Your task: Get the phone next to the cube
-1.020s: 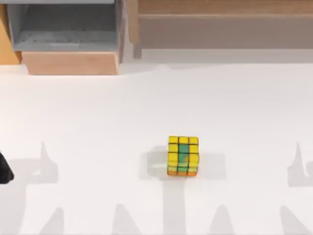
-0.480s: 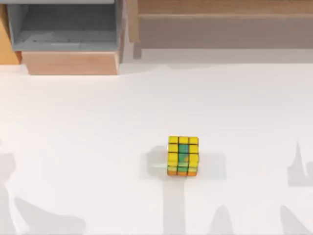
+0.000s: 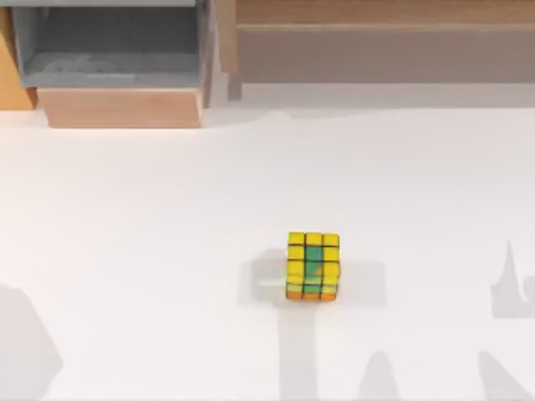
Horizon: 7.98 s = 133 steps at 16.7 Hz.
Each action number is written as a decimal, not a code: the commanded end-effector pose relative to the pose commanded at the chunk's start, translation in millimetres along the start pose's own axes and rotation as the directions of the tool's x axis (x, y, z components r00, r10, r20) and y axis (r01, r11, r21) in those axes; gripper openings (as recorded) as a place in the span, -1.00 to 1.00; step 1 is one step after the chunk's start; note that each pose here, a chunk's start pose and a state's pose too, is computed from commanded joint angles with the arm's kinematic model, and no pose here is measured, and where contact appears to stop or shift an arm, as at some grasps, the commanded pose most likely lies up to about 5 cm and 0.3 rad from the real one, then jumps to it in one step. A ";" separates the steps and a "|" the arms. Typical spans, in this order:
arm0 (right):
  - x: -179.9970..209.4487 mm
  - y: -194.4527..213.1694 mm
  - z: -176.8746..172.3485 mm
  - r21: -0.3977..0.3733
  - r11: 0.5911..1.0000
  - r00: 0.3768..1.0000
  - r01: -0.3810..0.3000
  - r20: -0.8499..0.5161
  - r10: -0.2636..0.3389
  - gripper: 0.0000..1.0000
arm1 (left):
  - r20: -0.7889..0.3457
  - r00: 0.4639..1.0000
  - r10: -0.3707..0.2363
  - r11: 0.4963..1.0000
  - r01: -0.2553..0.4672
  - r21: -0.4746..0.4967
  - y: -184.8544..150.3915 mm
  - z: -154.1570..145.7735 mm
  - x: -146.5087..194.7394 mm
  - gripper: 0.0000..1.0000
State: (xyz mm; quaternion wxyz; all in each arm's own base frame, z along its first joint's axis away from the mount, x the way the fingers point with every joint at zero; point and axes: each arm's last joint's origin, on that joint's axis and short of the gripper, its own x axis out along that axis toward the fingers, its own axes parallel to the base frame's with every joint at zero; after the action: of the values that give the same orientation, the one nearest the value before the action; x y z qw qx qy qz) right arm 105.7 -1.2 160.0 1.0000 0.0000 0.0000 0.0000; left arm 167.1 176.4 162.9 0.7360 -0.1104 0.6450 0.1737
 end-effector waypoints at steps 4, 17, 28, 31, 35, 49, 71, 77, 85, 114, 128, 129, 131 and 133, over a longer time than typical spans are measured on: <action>0.0 0.0 0.0 0.000 1.000 1.000 0.000 0.000 0.000 1.00 | -0.126 0.991 -0.052 0.998 0.045 -0.053 32.0 7.6 15.8 1.00; 0.0 0.0 0.0 0.000 1.000 1.000 0.000 0.000 0.000 1.00 | -0.140 0.988 -0.060 0.997 0.052 -0.062 35.0 4.0 53.2 1.00; 0.0 0.0 0.0 0.000 1.000 1.000 0.000 0.000 0.000 1.00 | -0.144 0.988 -0.062 0.997 0.053 -0.062 34.6 2.7 58.1 0.10; 0.0 0.0 0.0 0.000 1.000 1.000 0.000 0.000 0.000 1.00 | -0.144 0.988 -0.062 0.997 0.053 -0.062 34.6 2.7 58.1 -0.36; 0.0 0.0 0.0 0.000 1.000 1.000 0.000 0.000 0.000 1.00 | -0.144 0.988 -0.062 0.997 0.053 -0.062 34.6 2.7 58.1 -0.96; 0.0 0.0 0.0 0.000 1.000 1.000 0.000 0.000 0.000 1.00 | -0.133 0.989 -0.063 0.997 0.055 -0.061 35.5 6.3 37.8 -1.00; 0.0 0.0 0.0 0.000 1.000 1.000 0.000 0.000 0.000 1.00 | -0.195 0.964 -0.181 0.978 0.197 0.068 -111.7 79.6 -0.4 -1.00; 0.0 0.0 0.0 0.000 1.000 1.000 0.000 0.000 0.000 1.00 | -0.306 0.943 -0.133 0.964 0.194 0.180 -224.0 71.9 -3.1 -1.00; 0.0 0.0 0.0 0.000 1.000 1.000 0.000 0.000 0.000 1.00 | -0.233 0.971 -0.050 0.928 0.131 0.349 -346.2 22.5 -31.0 -1.00; 0.0 0.0 0.0 0.000 1.000 1.000 0.000 0.000 0.000 1.00 | -0.195 0.965 -0.174 0.896 0.237 0.375 -390.8 -5.9 -46.2 -1.00; 0.0 0.0 0.0 0.000 1.000 1.000 0.000 0.000 0.000 1.00 | -0.136 0.989 -0.065 0.907 0.115 0.405 -387.8 -12.4 0.8 -1.00; 0.0 0.0 0.0 0.000 1.000 1.000 0.000 0.000 0.000 1.00 | -0.136 0.989 -0.065 0.907 0.115 0.405 -387.8 -12.4 0.8 -1.00; 0.0 0.0 0.0 0.000 1.000 1.000 0.000 0.000 0.000 1.00 | -0.136 0.989 -0.065 0.907 0.115 0.405 -387.8 -12.4 0.8 -1.00; 0.0 0.0 0.0 0.000 1.000 1.000 0.000 0.000 0.000 1.00 | -0.136 0.989 -0.065 0.907 0.115 0.405 -387.8 -12.4 0.8 -0.70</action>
State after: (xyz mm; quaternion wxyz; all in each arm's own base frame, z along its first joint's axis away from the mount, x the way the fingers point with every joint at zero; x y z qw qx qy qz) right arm 105.7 -1.2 160.0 1.0000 0.0000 0.0000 0.0000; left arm 310.3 -183.3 136.5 0.7101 0.0073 0.7040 -0.0070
